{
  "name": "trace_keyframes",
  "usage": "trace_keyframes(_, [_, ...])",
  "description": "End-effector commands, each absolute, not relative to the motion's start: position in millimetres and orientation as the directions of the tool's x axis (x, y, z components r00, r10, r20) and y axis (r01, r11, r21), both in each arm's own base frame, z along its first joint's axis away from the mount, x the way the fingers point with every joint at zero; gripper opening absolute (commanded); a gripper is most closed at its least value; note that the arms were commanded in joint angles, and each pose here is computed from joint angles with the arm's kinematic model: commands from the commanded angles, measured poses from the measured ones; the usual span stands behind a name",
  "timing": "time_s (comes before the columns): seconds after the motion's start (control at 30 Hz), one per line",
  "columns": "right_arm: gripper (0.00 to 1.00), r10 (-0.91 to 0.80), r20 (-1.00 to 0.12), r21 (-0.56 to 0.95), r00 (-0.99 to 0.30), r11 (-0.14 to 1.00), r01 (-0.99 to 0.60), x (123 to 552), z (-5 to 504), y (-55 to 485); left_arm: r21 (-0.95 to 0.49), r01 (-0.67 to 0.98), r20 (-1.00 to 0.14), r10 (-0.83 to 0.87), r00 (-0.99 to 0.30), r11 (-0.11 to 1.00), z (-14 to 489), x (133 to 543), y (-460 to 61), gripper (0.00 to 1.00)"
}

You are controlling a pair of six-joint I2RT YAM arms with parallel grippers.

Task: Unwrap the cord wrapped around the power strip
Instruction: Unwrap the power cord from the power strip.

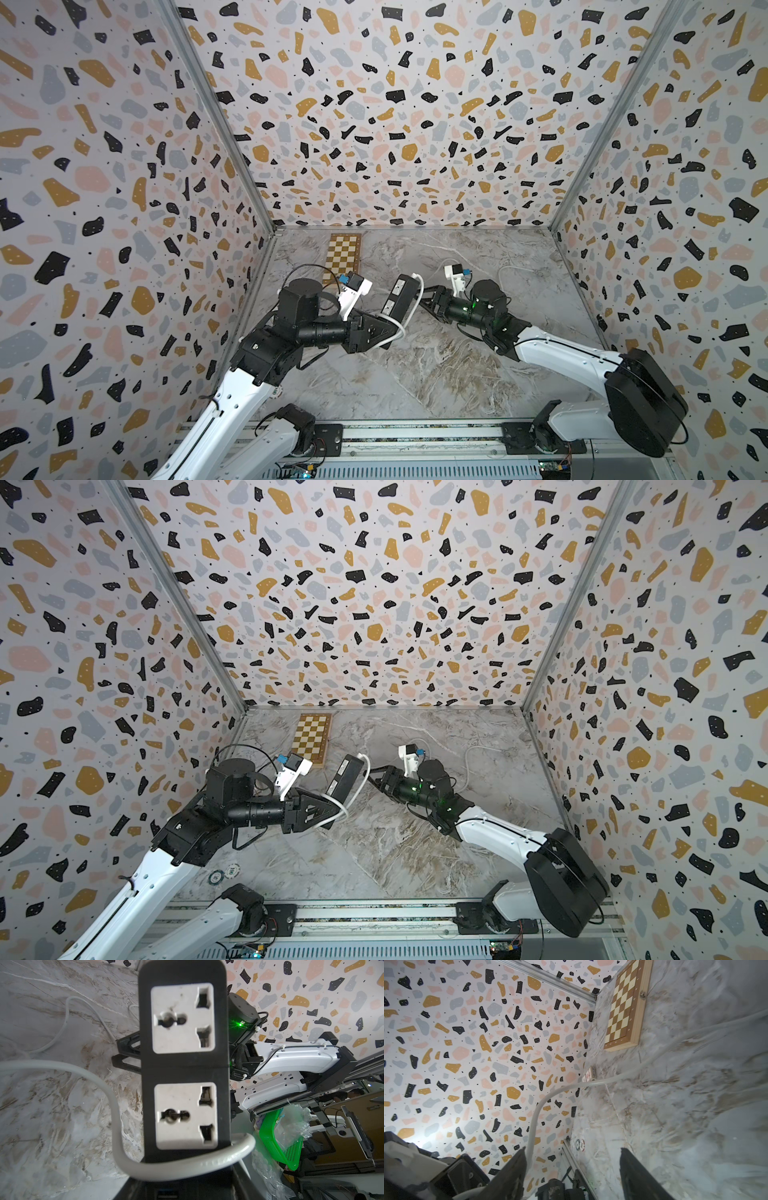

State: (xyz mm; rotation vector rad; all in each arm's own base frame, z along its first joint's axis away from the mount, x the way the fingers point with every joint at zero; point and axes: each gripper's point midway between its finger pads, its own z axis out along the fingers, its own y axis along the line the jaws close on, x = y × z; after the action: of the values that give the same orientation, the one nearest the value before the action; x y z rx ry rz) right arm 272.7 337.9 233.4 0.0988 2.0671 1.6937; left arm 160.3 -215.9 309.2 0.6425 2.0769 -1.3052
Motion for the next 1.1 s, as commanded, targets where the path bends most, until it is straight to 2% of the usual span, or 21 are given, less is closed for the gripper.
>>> trace_keyframes(0.0, [0.70,0.355,-0.251,0.967,-0.901,0.050,-0.249,272,280,359,-0.573,0.746,-0.780,0.055,-0.623,0.339,336,162,-220,0.00])
trace_keyframes(0.23, [0.61,0.316,-0.232,0.971,-0.920,0.015,-0.240,268,279,387,-0.575,0.744,-0.776,0.064,-0.628,0.341,332,164,-221,0.00])
trace_keyframes(0.37, [0.49,0.311,-0.221,0.972,-0.925,-0.002,-0.233,267,279,395,-0.576,0.744,-0.774,0.067,-0.630,0.340,330,165,-222,0.00])
trace_keyframes(0.47, [0.35,0.313,-0.213,0.973,-0.925,-0.016,-0.229,267,278,398,-0.578,0.740,-0.771,0.069,-0.633,0.343,327,164,-221,0.00])
trace_keyframes(0.5, [0.26,0.316,-0.210,0.974,-0.925,-0.017,-0.227,268,277,398,-0.580,0.739,-0.769,0.069,-0.636,0.343,326,164,-221,0.00])
trace_keyframes(0.6, [0.06,0.323,-0.219,0.972,-0.921,-0.016,-0.236,270,277,399,-0.580,0.739,-0.769,0.071,-0.636,0.342,326,162,-221,0.00])
trace_keyframes(0.67, [0.00,0.325,-0.234,0.968,-0.916,-0.014,-0.252,274,281,399,-0.582,0.738,-0.766,0.074,-0.639,0.342,326,162,-221,0.00])
trace_keyframes(0.87, [0.00,0.332,-0.332,0.938,-0.883,0.015,-0.347,311,309,386,-0.601,0.737,-0.753,0.090,-0.652,0.309,323,147,-219,0.00])
trace_keyframes(1.07, [0.00,0.319,-0.479,0.868,-0.818,0.038,-0.494,340,374,367,-0.629,0.721,-0.730,0.096,-0.676,0.292,315,136,-217,0.00])
